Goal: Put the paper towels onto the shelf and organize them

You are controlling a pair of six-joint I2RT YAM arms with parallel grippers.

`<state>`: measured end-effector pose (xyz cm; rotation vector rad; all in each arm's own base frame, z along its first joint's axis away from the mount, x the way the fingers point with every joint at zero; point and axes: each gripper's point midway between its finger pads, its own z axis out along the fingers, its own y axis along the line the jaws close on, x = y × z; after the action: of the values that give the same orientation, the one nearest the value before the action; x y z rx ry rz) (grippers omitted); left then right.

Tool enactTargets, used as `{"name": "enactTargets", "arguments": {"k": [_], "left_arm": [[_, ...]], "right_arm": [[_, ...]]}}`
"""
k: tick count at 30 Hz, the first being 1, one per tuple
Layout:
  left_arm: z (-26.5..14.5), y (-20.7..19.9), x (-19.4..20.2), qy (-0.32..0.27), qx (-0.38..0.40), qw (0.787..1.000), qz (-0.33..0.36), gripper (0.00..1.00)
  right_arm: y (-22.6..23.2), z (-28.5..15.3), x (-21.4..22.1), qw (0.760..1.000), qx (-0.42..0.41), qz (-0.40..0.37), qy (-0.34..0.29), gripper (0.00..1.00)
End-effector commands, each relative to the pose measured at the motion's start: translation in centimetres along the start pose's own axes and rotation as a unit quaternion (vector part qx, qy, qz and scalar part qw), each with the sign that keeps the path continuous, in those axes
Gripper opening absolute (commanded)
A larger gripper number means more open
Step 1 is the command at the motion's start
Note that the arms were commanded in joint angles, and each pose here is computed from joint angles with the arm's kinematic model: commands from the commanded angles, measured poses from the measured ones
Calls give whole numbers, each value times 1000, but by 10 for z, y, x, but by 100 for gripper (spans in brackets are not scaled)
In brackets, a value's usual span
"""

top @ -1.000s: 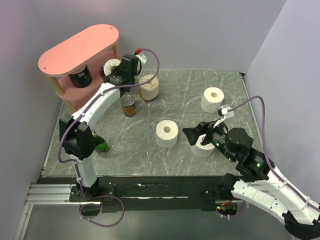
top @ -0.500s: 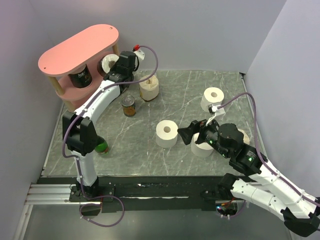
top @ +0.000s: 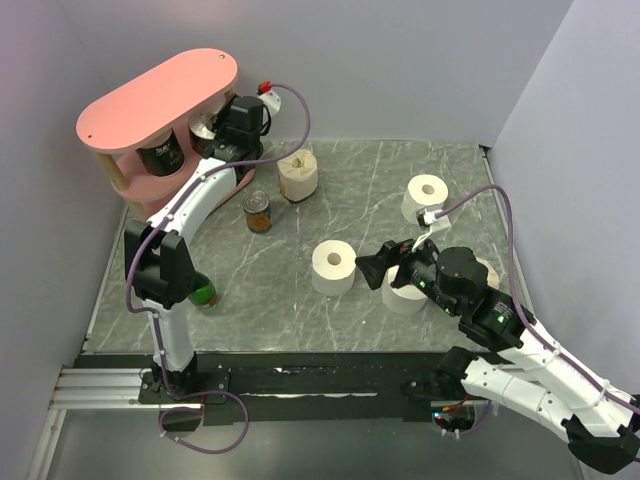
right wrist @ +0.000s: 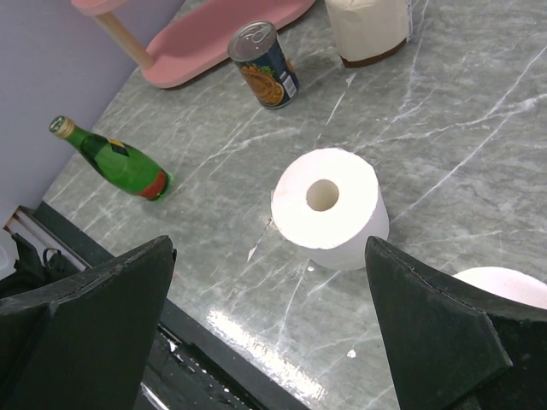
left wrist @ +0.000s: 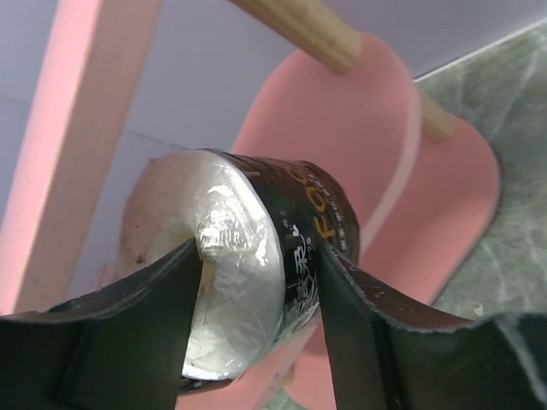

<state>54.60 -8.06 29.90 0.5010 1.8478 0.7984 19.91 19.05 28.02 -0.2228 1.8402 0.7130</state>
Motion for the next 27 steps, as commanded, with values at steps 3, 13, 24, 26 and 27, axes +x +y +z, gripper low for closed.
{"name": "enactTargets", "arguments": {"k": [3, 13, 24, 26, 27], "left_arm": [[-6, 40, -16, -13, -61, 998, -17, 62], [-24, 43, -29, -26, -69, 997, -20, 67], [-42, 1, -13, -10, -4, 1000, -14, 58], [-38, -1, 1, 10, -8, 1000, -9, 58], [-37, -1, 5, 16, -7, 1000, -9, 55]], "right_arm": [[10, -4, -30, 999, -10, -6, -41, 100], [8, -15, -39, 998, -10, -7, -59, 99], [10, -25, -48, 997, -16, -2, -71, 100], [14, -28, -49, 997, -27, 1, -72, 99], [15, -31, -51, 997, -30, 4, -76, 100]]}}
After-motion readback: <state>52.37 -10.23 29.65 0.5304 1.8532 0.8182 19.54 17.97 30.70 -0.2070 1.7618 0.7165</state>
